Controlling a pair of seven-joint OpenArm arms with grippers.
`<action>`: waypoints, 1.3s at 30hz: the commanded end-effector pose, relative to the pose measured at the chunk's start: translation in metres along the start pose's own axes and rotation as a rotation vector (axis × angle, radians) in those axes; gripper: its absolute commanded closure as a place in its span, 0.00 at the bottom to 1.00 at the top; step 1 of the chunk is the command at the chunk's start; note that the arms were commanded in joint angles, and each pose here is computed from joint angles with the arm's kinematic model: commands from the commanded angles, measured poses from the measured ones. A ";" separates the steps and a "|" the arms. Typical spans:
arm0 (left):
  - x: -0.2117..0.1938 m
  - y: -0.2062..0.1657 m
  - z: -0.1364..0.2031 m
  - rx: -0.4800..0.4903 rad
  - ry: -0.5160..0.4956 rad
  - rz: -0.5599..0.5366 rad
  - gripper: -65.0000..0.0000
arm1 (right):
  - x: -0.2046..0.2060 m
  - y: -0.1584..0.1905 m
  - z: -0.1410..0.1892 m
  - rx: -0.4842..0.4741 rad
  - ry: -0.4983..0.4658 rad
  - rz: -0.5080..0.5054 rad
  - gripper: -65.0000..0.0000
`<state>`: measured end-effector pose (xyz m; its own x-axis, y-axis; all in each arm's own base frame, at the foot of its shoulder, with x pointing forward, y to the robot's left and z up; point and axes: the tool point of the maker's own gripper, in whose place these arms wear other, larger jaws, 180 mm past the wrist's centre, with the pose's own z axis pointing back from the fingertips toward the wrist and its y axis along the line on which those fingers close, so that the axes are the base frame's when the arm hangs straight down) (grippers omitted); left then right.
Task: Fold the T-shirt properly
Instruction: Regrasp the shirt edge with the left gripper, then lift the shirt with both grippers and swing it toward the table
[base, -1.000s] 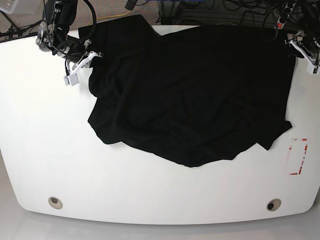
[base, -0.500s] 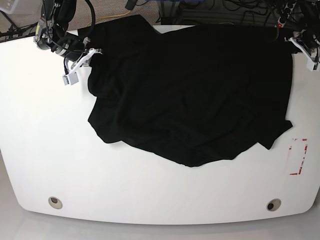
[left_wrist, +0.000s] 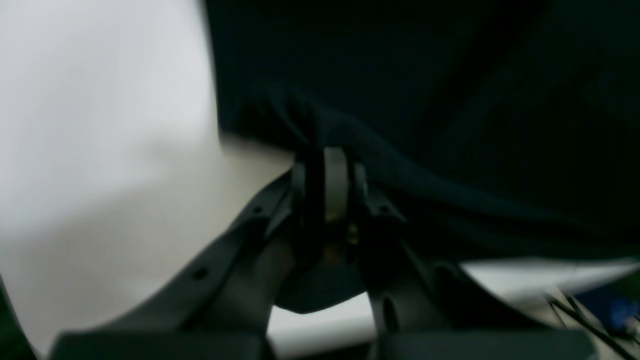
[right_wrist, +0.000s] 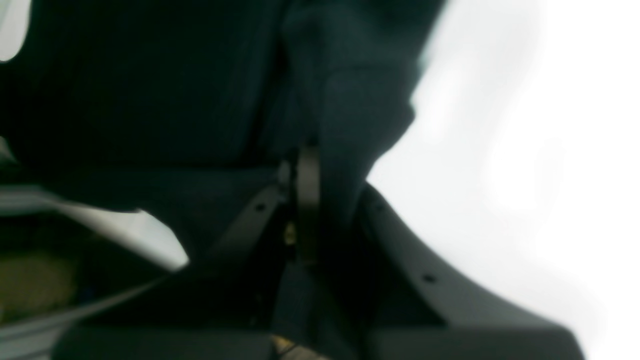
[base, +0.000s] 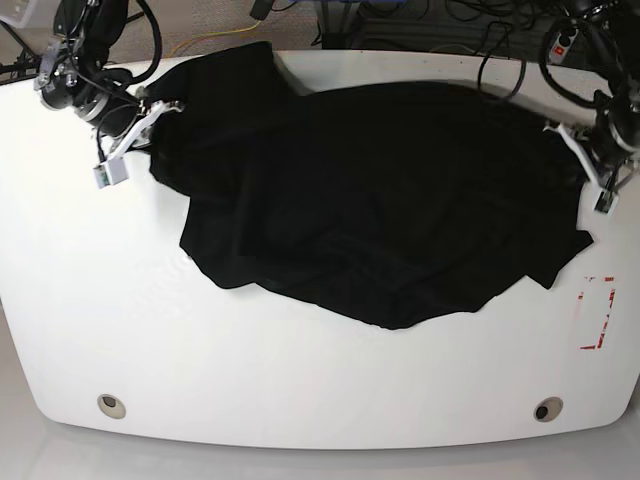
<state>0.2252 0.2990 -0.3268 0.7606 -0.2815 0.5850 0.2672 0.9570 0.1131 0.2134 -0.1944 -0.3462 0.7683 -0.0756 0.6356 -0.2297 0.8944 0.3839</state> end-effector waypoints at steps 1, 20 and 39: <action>0.055 -0.010 0.003 0.019 -0.104 -0.136 0.99 | 0.042 -0.018 0.010 -0.038 -0.100 0.047 1.00; 0.258 -0.011 0.051 0.116 -0.545 -0.345 0.99 | 0.232 -0.089 0.011 -0.053 -0.323 0.063 1.00; 0.398 0.043 0.192 0.455 -0.868 -0.383 0.98 | 0.449 -0.032 0.098 -0.047 -0.538 0.291 1.00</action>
<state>0.4268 0.2304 0.0191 0.0092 -0.6014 0.7989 0.0962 0.7957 0.5979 0.5057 -0.2876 -0.0831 0.4044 -0.0586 0.9127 -0.3411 0.9163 0.2100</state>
